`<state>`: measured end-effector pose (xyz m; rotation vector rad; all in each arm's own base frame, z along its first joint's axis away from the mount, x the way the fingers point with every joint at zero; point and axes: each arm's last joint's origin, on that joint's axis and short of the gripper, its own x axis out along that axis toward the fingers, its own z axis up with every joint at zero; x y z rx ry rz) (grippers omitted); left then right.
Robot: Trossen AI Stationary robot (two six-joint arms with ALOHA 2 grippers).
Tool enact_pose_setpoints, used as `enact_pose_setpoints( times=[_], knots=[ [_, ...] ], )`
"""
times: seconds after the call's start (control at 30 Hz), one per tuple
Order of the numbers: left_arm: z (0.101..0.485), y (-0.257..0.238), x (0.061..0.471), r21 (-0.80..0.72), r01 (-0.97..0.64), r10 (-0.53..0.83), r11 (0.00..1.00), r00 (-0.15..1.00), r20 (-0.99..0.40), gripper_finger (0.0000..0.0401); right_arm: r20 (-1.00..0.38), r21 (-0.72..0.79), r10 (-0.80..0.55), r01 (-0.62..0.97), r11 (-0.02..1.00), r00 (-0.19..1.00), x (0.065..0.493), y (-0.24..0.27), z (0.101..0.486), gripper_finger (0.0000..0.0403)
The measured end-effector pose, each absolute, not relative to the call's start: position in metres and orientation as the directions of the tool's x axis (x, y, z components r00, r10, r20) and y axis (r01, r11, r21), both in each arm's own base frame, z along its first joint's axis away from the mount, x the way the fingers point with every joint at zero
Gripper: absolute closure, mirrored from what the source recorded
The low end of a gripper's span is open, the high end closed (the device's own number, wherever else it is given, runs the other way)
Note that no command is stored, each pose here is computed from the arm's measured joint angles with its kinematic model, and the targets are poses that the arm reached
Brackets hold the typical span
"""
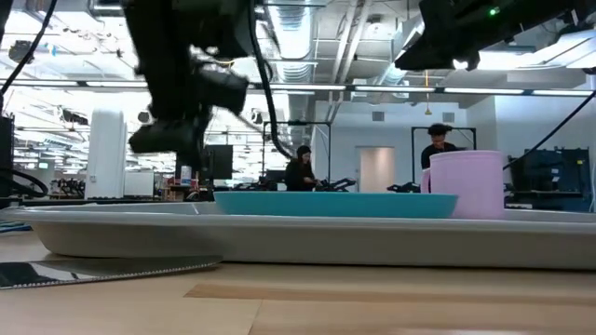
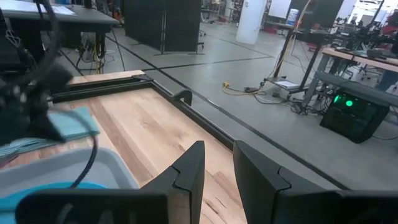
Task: Set up tray
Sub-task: Put the blue plate on the gray serving tray under the pink mug
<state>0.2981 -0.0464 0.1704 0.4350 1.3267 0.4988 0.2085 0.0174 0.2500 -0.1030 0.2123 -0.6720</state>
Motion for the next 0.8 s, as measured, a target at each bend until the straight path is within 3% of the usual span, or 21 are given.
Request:
enact_pose_setpoints(
  times=[0.17, 0.8],
  knots=[
    [0.158, -0.039, 0.305, 0.396, -0.115, 0.410, 0.911, 0.361, -0.838, 0.0401, -0.150, -0.180, -0.627, 0.602, 0.778, 0.765, 0.209, 0.017, 0.252, 0.0324],
    [0.133, -0.021, 0.335, 0.213, -0.231, 0.295, 0.949, 0.420, -0.858, 0.0401, -0.173, -0.195, -0.592, 0.561, 0.804, 0.787, 0.209, 0.020, 0.249, 0.0324]
  ],
)
